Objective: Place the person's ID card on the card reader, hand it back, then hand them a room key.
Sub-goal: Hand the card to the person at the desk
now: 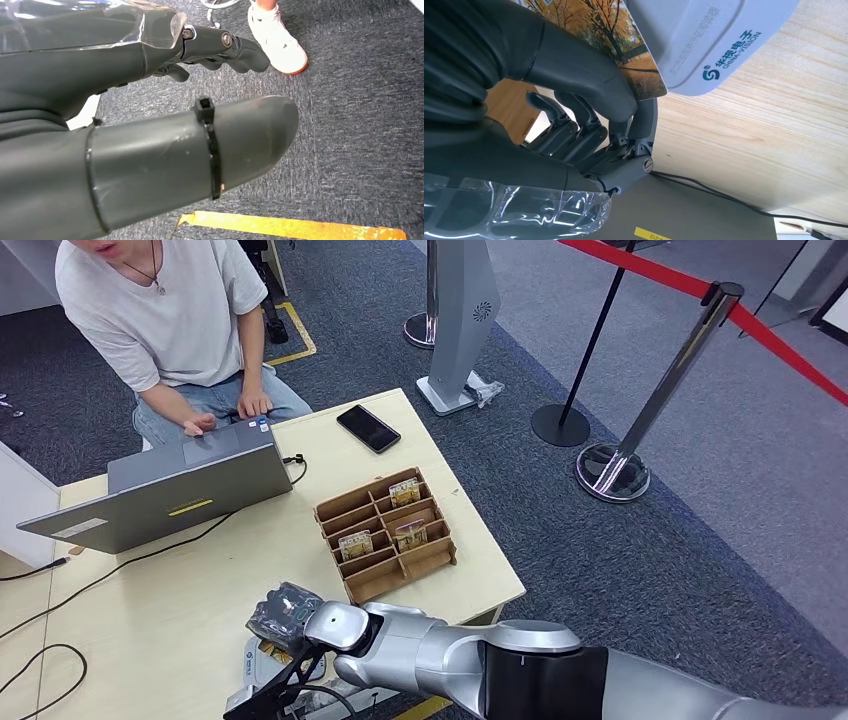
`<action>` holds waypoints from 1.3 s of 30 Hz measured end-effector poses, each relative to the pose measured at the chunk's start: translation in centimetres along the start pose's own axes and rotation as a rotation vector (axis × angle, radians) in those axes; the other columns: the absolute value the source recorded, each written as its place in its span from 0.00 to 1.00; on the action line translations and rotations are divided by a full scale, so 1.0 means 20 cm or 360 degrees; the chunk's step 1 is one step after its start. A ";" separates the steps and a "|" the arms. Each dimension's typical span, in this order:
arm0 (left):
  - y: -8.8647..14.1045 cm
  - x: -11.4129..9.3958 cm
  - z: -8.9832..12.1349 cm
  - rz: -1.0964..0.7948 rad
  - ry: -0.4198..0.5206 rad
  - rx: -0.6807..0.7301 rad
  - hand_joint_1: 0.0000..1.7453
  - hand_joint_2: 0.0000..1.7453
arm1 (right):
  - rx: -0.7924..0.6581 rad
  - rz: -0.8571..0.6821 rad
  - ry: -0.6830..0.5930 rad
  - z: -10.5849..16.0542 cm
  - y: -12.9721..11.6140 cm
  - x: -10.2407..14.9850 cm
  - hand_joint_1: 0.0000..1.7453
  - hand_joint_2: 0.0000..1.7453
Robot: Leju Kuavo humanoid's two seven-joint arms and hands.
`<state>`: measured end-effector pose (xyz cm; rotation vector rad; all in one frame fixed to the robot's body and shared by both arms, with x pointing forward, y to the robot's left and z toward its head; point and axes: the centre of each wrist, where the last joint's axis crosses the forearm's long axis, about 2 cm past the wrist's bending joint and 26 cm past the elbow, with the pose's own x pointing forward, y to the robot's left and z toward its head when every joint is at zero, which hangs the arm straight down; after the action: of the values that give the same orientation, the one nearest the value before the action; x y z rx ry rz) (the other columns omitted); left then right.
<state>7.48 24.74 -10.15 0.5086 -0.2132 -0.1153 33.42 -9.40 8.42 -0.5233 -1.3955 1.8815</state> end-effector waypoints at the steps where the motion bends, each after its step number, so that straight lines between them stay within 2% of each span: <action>1: 0.00 0.00 0.00 0.0000 0.0000 0.0000 0.00 0.00 | 0.0000 0.0000 0.0000 0.00 0.00 0.00 1.00 1.00; 10: 0.00 0.00 0.00 -0.0001 -0.0003 -0.0001 0.00 0.00 | -0.0017 0.0015 -0.0006 0.00 -0.01 0.00 1.00 1.00; 16: 0.00 0.00 0.00 -0.0003 -0.0005 -0.0001 0.00 0.00 | -0.0110 -0.0056 -0.0034 -0.01 -0.07 0.01 1.00 1.00; 29: 0.00 -0.02 0.00 0.0033 -0.0020 -0.0001 0.00 0.00 | -0.0485 -0.0309 -0.0116 0.05 -0.38 -0.11 1.00 1.00; 39: 0.00 -0.03 0.00 0.0040 -0.0043 -0.0004 0.00 0.00 | -0.0904 -0.0400 -0.0138 0.18 -0.66 -0.27 1.00 1.00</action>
<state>7.00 24.93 -10.25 0.5019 -0.2461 -0.0979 38.55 -13.89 21.42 -0.5074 -1.9642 1.3111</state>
